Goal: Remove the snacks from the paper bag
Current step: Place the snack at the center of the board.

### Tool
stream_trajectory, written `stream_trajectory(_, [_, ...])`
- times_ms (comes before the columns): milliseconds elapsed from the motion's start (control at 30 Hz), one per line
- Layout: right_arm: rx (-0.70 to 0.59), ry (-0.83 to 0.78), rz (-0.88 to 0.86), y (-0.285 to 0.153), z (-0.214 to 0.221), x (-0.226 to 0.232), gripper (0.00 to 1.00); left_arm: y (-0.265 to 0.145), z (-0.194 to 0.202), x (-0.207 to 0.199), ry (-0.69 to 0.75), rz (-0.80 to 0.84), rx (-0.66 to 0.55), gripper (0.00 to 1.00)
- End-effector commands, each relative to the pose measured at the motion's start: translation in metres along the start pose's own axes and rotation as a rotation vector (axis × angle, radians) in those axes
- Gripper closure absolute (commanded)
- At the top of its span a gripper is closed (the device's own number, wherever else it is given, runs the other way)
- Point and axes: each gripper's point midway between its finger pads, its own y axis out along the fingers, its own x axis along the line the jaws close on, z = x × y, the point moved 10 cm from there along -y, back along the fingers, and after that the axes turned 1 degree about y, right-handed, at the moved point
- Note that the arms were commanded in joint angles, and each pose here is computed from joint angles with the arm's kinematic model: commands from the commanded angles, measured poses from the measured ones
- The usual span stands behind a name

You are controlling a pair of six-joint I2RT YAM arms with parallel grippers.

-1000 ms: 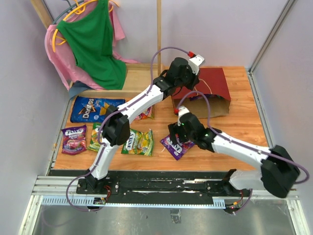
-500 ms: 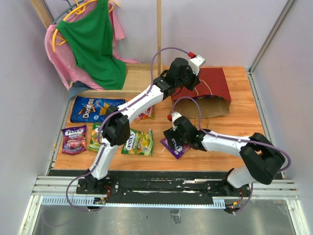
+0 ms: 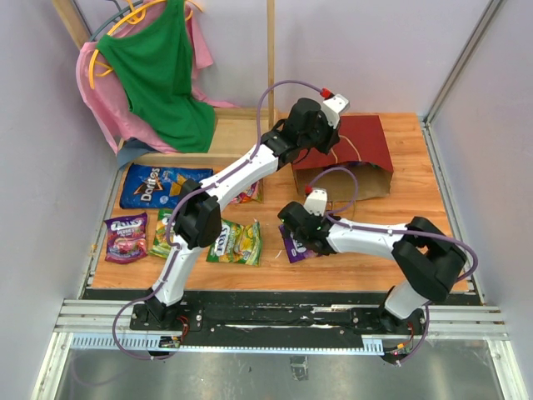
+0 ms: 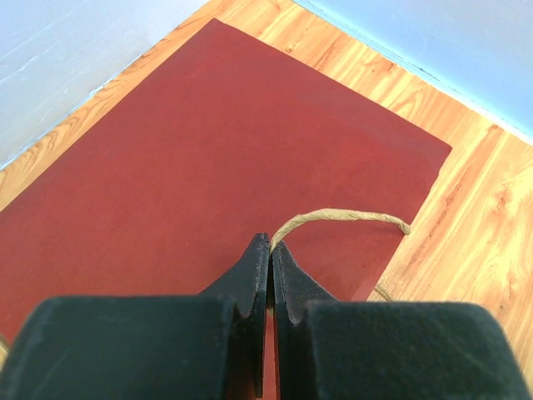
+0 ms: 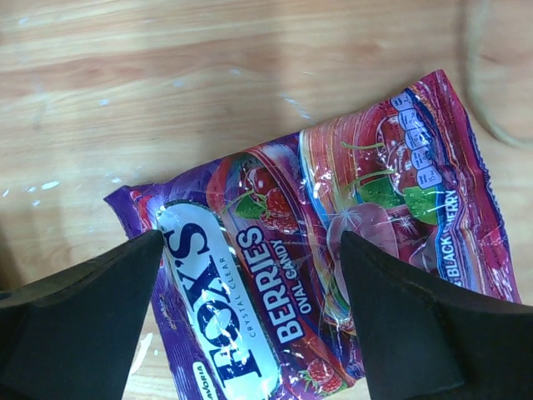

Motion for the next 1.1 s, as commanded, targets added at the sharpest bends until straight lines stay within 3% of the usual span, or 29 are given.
stream_trajectory(0, [-0.018, 0.234, 0.241, -0.011, 0.01, -0.024, 0.12, -0.019, -0.028, 0.006, 0.011, -0.017, -0.067, 0.95])
stream_trajectory(67, [-0.017, 0.288, 0.165, -0.016, 0.006, -0.013, 0.12, -0.02, -0.029, 0.006, 0.012, -0.017, -0.068, 0.95])
stream_trajectory(200, [-0.102, 0.248, 0.095, -0.035, -0.014, -0.002, 0.11, -0.023, -0.032, 0.007, 0.02, -0.022, -0.065, 0.95])
stream_trajectory(400, [-0.28, 0.144, 0.054, -0.065, -0.041, -0.034, 0.15, -0.029, -0.035, 0.01, 0.03, -0.039, -0.063, 0.94])
stream_trajectory(667, [-0.107, 0.076, -0.066, -0.045, -0.022, -0.105, 0.14, -0.029, -0.034, 0.01, 0.028, -0.029, -0.061, 0.94])
stream_trajectory(1067, [0.107, 0.071, -0.278, -0.01, 0.015, -0.079, 0.25, -0.025, -0.029, 0.009, 0.013, -0.015, -0.053, 0.94])
